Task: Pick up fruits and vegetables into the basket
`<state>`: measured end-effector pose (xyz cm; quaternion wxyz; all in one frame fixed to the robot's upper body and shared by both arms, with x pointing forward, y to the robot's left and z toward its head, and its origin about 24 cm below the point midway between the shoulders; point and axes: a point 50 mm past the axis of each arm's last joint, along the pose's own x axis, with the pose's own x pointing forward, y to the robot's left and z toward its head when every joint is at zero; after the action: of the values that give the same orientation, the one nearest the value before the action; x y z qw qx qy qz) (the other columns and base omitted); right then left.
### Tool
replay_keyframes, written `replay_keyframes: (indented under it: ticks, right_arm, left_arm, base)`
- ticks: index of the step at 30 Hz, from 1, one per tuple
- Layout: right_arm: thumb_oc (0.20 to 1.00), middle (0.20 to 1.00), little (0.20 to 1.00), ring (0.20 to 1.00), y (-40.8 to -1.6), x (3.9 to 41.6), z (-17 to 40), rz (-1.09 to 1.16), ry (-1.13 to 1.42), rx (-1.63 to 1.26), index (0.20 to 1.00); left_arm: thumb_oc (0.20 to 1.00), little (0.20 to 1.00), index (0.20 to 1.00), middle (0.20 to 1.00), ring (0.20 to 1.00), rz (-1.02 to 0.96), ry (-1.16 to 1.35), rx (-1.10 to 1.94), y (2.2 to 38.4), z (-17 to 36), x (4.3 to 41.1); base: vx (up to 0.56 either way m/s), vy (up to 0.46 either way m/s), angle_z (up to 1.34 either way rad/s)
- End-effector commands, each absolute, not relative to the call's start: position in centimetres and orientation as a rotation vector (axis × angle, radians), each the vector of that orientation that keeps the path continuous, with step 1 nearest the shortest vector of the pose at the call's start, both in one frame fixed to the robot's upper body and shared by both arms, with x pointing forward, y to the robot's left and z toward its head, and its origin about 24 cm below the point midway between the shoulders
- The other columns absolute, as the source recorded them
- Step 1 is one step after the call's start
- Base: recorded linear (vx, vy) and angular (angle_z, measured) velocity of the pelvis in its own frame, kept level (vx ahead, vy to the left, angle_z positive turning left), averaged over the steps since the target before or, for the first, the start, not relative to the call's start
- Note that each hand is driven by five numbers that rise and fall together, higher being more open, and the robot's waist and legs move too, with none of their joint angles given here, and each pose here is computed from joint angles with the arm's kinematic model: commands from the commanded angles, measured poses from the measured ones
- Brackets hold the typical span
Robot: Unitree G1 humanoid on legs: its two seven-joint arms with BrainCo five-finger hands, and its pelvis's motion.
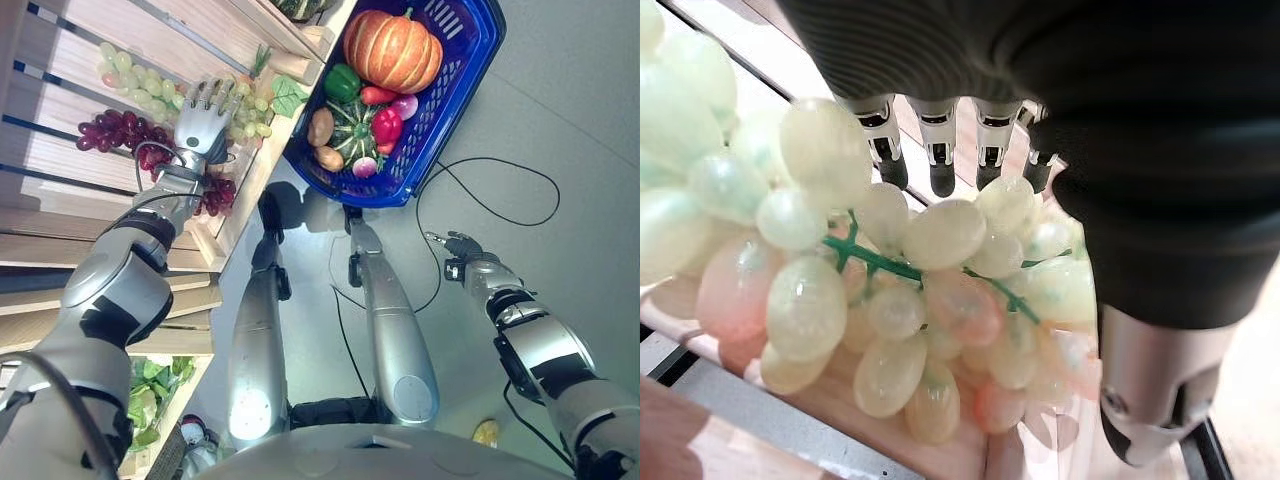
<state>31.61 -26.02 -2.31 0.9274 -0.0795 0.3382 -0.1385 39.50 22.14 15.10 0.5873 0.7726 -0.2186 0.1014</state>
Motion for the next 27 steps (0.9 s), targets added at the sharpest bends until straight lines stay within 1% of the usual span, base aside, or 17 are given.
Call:
replay_keyframes:
  ticks: [1,12,27]
  right_arm:
    - [1.000,1.000,1.000,1.000,-26.0,30.7,-3.3,-0.285,0.723,-0.177,1.000]
    - [1.000,1.000,1.000,1.000,-26.1,31.1,-2.8,-0.285,0.708,-0.178,1.000]
    - [1.000,1.000,1.000,1.000,-26.0,31.4,-2.5,-0.283,0.695,-0.178,1.000]
  left_arm:
    - [1.000,1.000,1.000,1.000,1.000,0.293,-0.513,1.774,22.4,16.2,39.8]
    - [1.000,1.000,1.000,1.000,1.000,0.278,-0.496,1.792,22.1,16.7,40.1]
    - [1.000,1.000,1.000,1.000,1.000,0.358,-0.495,1.797,22.5,18.1,40.4]
  base:
    - [0.00,0.000,0.00]
    - [0.00,0.000,0.00]
    - [0.00,0.000,0.00]
